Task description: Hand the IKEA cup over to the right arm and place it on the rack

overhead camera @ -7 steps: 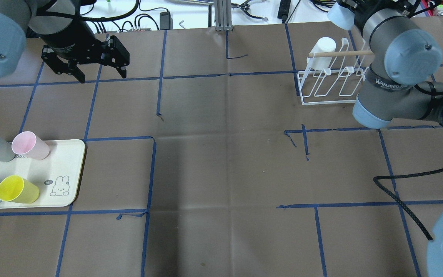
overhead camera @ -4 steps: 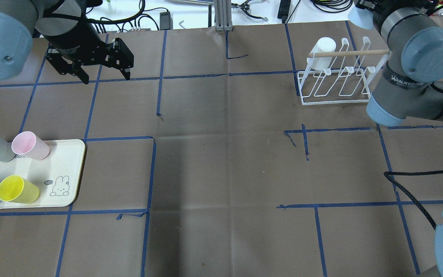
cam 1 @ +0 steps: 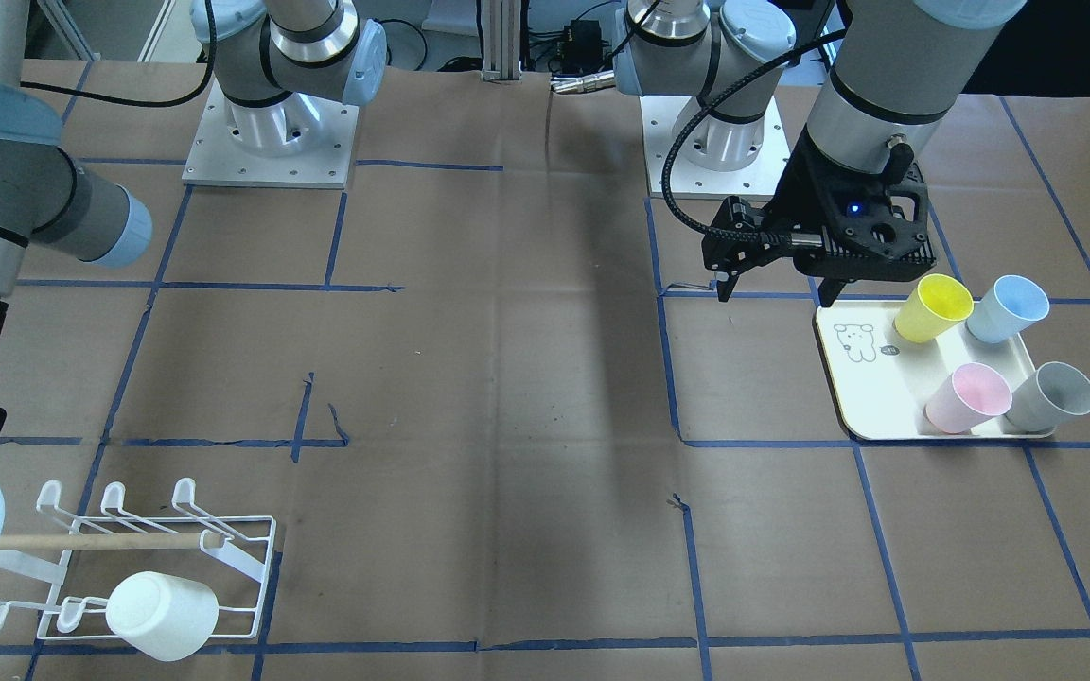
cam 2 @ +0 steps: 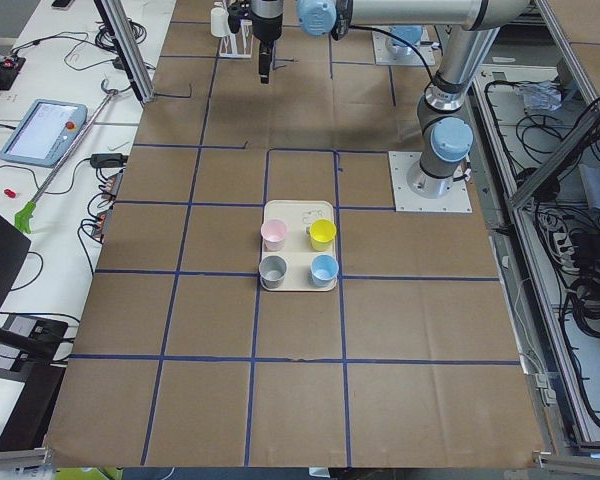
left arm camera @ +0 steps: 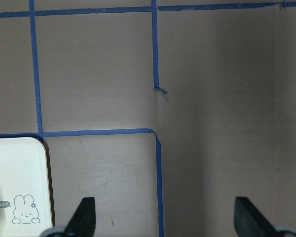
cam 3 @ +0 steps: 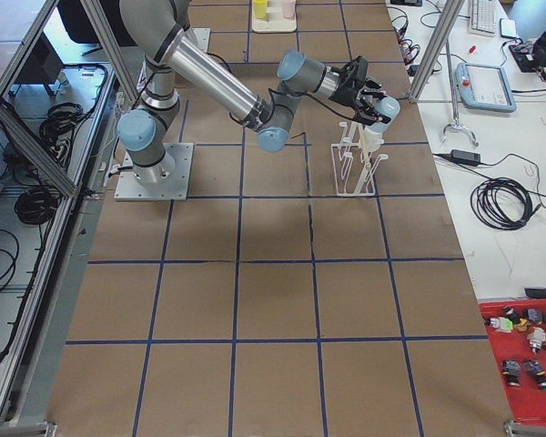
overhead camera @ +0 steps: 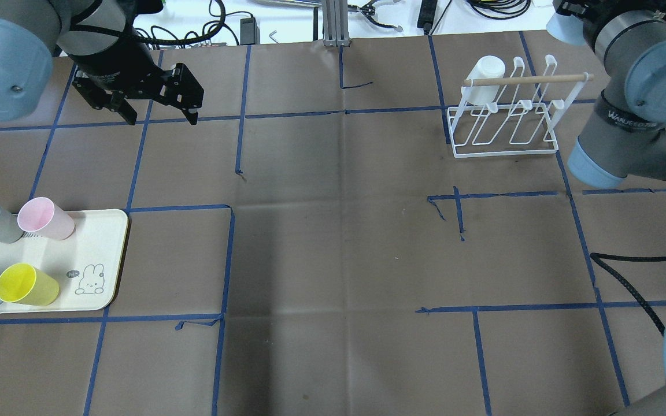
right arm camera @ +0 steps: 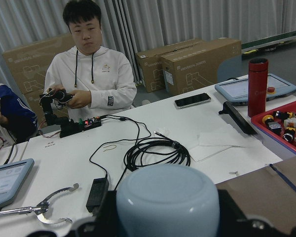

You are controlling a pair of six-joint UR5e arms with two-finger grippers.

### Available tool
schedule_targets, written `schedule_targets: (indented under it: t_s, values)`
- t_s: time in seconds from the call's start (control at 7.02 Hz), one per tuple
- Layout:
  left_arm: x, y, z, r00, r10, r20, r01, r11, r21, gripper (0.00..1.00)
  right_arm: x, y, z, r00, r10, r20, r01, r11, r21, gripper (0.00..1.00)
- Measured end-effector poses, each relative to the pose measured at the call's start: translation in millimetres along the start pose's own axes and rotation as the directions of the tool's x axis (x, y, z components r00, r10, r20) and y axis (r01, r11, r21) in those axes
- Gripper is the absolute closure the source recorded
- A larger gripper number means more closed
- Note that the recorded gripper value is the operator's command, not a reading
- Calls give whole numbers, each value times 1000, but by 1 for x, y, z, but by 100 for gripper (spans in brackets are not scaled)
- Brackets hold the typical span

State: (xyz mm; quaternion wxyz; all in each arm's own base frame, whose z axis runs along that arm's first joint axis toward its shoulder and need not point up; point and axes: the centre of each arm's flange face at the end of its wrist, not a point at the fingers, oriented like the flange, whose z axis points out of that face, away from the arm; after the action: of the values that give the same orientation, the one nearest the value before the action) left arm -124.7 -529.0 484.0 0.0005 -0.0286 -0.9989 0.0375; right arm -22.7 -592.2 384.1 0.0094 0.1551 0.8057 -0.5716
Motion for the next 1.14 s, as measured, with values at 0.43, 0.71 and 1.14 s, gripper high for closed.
schedule_targets:
  t_s: [0.43, 0.71, 1.14]
  values:
    - [-4, 0, -1, 1000, 8, -2, -8, 1000, 2, 1, 12, 3, 8, 1000, -24, -14, 24, 1000, -8, 91]
    - [-5, 0, -2, 1000, 7, -5, -7, 1000, 4, 1, 13, 5, 11, 999, -33, -15, 32, 999, -11, 91]
    - [-5, 1, -2, 1000, 7, 0, -7, 1000, 4, 1, 13, 6, 13, 999, -35, -14, 35, 999, -13, 91]
